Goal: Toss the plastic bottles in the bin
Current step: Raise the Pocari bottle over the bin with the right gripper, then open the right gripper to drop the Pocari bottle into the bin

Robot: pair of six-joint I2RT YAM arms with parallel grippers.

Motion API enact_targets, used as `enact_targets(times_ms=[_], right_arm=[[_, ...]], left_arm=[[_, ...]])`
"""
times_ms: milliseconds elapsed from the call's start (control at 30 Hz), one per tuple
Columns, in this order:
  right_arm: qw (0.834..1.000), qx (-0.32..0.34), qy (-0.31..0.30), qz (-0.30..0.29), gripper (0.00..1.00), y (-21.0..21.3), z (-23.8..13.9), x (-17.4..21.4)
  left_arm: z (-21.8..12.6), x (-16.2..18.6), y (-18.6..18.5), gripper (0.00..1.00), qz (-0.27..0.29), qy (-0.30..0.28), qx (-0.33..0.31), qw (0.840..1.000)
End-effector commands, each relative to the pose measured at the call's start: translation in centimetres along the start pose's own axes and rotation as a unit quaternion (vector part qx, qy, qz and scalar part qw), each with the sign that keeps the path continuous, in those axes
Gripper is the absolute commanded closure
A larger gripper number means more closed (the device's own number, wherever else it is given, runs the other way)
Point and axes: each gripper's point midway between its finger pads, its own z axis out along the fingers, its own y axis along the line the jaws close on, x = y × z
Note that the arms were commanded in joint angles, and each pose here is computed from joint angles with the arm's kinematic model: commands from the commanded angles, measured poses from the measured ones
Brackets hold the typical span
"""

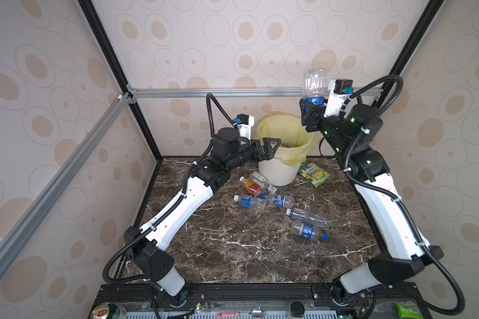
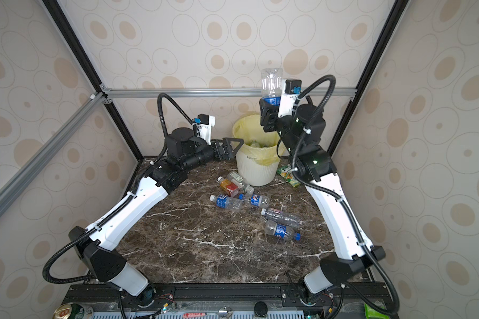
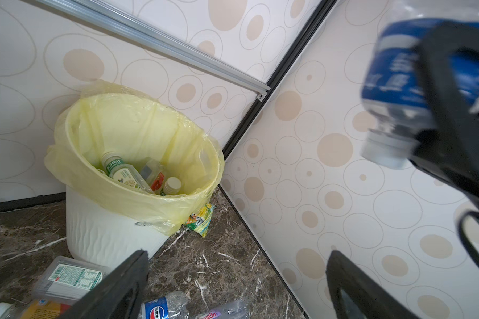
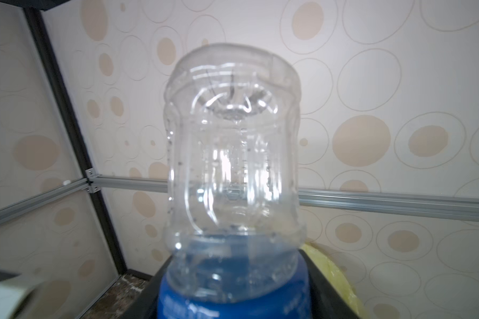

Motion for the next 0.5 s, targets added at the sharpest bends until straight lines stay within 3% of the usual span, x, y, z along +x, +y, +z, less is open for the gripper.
enact_targets(times_ms=[0,200,467], right_arm=[[0.989,0.038,0.143,0.029,0.25,-3.5,5.2,10.2],[0.989,0.051,0.136,0.04,0.06,-4.0,5.1,10.3],[0.988,0.054,0.137,0.04,0.0,-4.0,3.2,9.8]], left_arm=[[0.0,-0.4,0.2,0.01,0.021,-0.003,-0.011,1.0],[-1.2,0.4,1.3,0.01,0.033,-0.001,-0.041,0.999],[-1.6,1.7,1.8,0.01,0.016,0.005,-0.039,0.999]])
